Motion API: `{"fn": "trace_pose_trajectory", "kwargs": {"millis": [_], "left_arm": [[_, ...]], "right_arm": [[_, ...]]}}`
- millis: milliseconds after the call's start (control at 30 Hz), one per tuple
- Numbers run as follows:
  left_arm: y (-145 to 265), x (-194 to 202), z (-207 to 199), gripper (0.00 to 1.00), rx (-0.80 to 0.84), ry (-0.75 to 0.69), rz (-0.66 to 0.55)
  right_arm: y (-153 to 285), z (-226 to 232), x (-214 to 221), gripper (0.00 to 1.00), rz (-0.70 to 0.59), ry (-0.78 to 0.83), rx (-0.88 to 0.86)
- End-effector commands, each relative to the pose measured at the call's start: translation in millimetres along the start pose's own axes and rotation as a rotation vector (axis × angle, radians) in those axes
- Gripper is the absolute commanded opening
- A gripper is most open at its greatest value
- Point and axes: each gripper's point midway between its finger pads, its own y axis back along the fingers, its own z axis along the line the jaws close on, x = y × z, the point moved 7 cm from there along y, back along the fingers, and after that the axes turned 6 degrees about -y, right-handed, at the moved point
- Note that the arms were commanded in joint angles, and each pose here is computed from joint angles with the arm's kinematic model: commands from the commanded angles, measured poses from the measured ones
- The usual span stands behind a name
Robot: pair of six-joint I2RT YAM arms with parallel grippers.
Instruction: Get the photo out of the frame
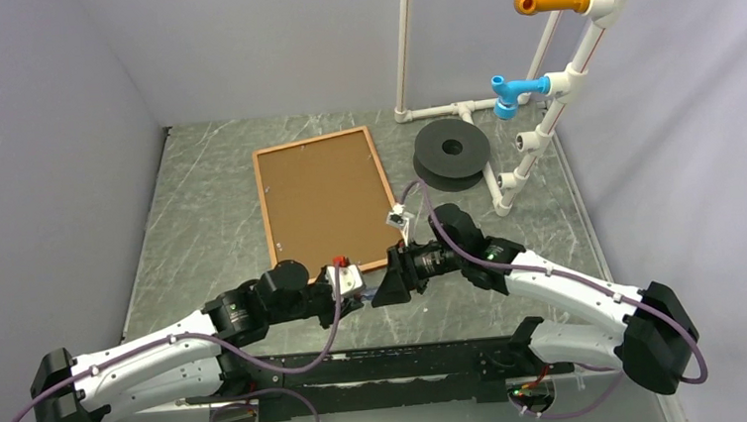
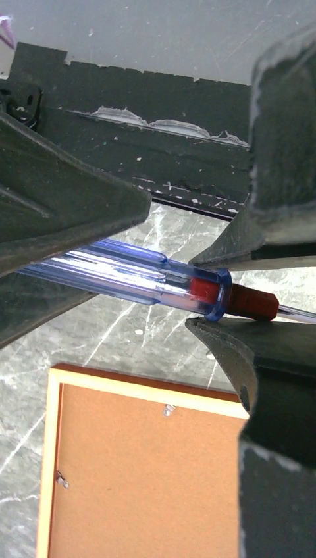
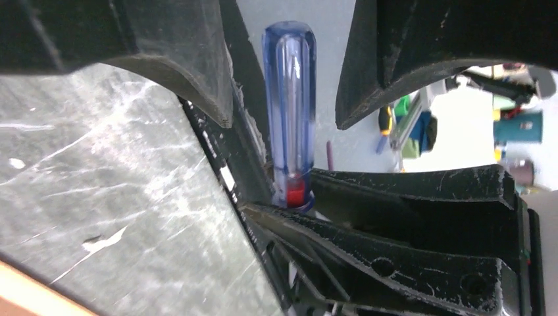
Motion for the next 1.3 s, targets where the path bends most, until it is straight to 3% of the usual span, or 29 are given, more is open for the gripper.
{"fn": "trace_pose_trajectory", "kwargs": {"millis": [0, 100, 267, 433, 600, 833, 967, 1067, 1100, 1267], "left_arm": [[3, -21, 8, 0.00, -0.100, 0.093, -0.135], [3, -32, 9, 0.00, -0.120, 0.153, -0.209], [-4, -38, 13, 0.00, -0.156, 0.246, -0.240], [-9, -40, 15, 0.00, -0.175, 0.293, -0.219], [-11, -38, 16, 0.00, -0.202, 0.341, -0.239], [-12, -37, 16, 0.00, -0.216, 0.391, -0.269], [-13, -36, 15, 0.00, -0.203, 0.397, -0.286], [-14, -34, 15, 0.00, -0.214, 0.407, -0.279], [-14, -33, 16, 0.04, -0.226, 0.417, -0.269], [-7, -21, 24, 0.50, -0.353, 0.495, -0.192]], "right_arm": [[1, 11, -31, 0.64, -0.294, -0.086, 0.005], [-3, 14, -38, 0.67, -0.409, -0.151, 0.009], [-16, 23, -42, 0.66, -0.465, -0.150, 0.101], [-20, 28, -44, 0.49, -0.542, -0.158, 0.227], [-19, 27, -44, 0.50, -0.591, -0.161, 0.331], [-24, 25, -43, 0.53, -0.613, -0.195, 0.318], [-28, 30, -47, 0.35, -0.616, -0.168, 0.270], [-30, 28, -50, 0.05, -0.621, -0.162, 0.287], [-29, 24, -52, 0.00, -0.630, -0.164, 0.311], [-13, 1, -65, 0.00, -0.659, -0.133, 0.455]]}}
